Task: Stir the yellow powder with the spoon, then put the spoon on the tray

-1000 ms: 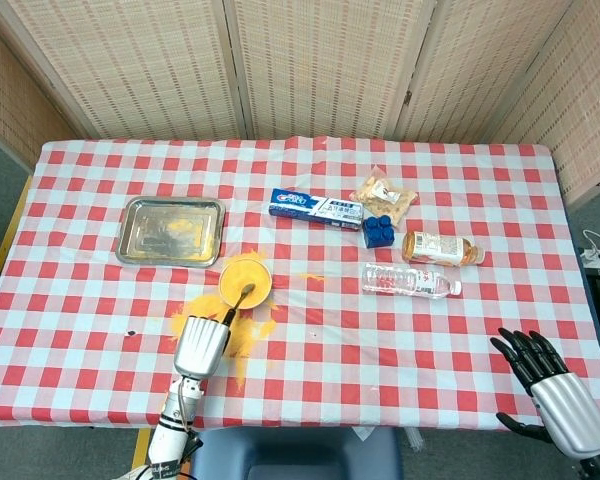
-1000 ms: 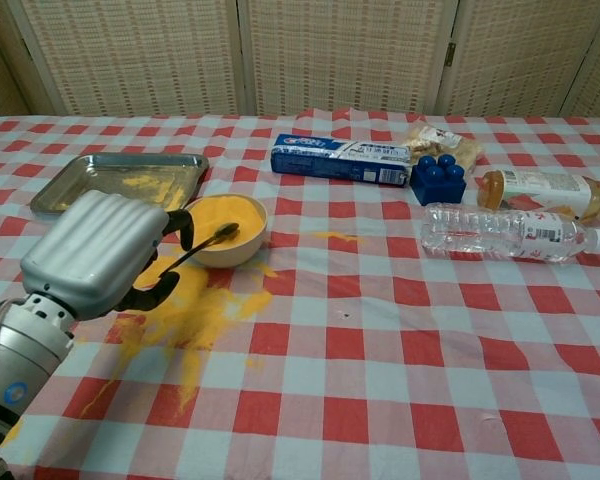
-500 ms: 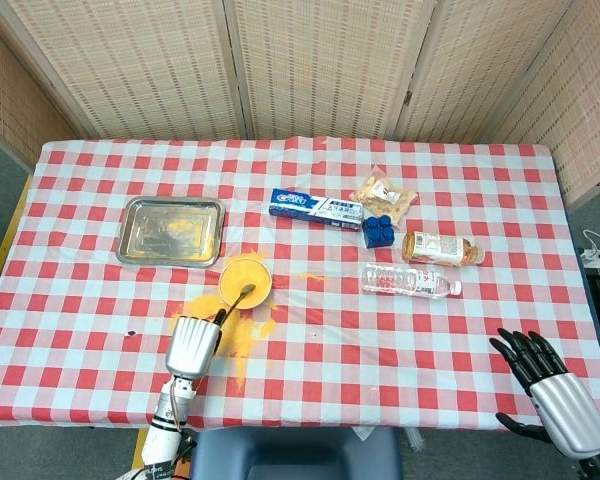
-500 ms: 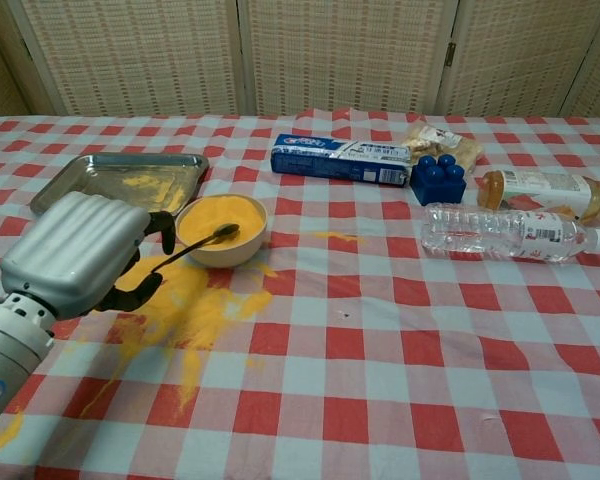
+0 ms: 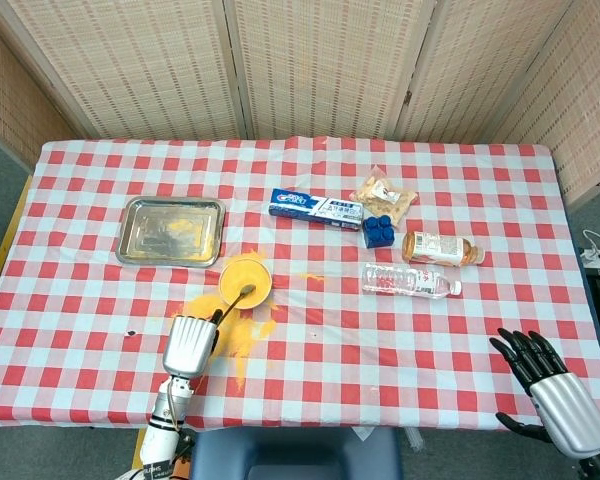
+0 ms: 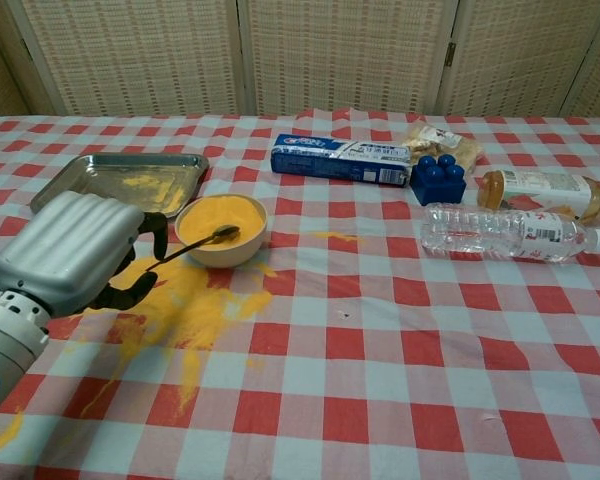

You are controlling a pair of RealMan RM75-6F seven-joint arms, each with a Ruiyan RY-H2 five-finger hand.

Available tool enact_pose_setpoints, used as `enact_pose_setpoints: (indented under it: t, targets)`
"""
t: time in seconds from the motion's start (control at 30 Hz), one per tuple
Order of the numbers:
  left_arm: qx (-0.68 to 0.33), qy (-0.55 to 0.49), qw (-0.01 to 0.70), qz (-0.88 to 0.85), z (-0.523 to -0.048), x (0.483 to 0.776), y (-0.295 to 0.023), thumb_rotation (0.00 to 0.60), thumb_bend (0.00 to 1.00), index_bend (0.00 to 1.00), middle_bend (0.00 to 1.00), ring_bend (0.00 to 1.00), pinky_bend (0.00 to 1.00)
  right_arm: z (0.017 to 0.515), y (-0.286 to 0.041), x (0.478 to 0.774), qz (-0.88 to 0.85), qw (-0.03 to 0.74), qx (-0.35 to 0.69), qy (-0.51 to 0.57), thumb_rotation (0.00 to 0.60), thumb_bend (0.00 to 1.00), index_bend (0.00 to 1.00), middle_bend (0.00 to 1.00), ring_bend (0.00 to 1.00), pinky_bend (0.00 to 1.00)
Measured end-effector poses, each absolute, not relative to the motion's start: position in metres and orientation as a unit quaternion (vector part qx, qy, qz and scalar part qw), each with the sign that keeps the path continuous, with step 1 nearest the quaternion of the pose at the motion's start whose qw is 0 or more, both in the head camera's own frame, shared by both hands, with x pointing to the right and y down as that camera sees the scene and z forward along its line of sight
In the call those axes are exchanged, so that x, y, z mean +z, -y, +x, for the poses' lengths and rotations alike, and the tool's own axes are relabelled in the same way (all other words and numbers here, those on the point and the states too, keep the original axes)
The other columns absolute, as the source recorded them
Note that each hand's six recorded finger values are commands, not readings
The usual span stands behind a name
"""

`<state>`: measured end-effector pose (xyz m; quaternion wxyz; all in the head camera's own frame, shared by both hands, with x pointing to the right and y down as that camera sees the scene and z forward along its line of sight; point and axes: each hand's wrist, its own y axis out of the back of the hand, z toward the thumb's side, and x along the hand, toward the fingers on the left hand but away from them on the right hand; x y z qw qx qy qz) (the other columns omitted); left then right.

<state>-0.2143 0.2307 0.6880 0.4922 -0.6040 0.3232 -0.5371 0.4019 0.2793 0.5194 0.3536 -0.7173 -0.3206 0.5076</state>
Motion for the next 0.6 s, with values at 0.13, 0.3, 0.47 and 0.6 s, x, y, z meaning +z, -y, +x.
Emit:
enact_pose_setpoints:
  t: [0.13, 0.3, 0.47, 0.6]
  targets:
    - [-0.536, -0.323, 0.488, -0.608, -0.2131, 0.6883, -0.2310, 0.600, 0.39, 0.51, 1.00, 1.00, 1.00, 0.4018, -0.2793, 0.5199, -0.717, 0.354, 0.508, 0.320, 0.600, 0.02, 0.00, 0.00, 0.00, 0.00]
    - [-0.535, -0.326, 0.484, -0.611, -0.2115, 0.6882, -0.2303, 0.600, 0.40, 0.52, 1.00, 1.00, 1.00, 0.4019, -0.2794, 0.5198, -0.717, 0.354, 0.508, 0.320, 0.600, 0.02, 0.00, 0.00, 0.00, 0.00]
    - [-0.531, -0.331, 0.481, -0.614, -0.2089, 0.6866, -0.2299, 0.600, 0.40, 0.52, 1.00, 1.00, 1.00, 0.4018, -0.2796, 0.5198, -0.718, 0.354, 0.508, 0.319, 0.600, 0.02, 0.00, 0.00, 0.00, 0.00]
    - [-0.530, -0.334, 0.482, -0.613, -0.2091, 0.6861, -0.2287, 0.600, 0.40, 0.52, 1.00, 1.00, 1.00, 0.4021, -0.2796, 0.5187, -0.717, 0.354, 0.507, 0.320, 0.600, 0.02, 0.00, 0.00, 0.00, 0.00]
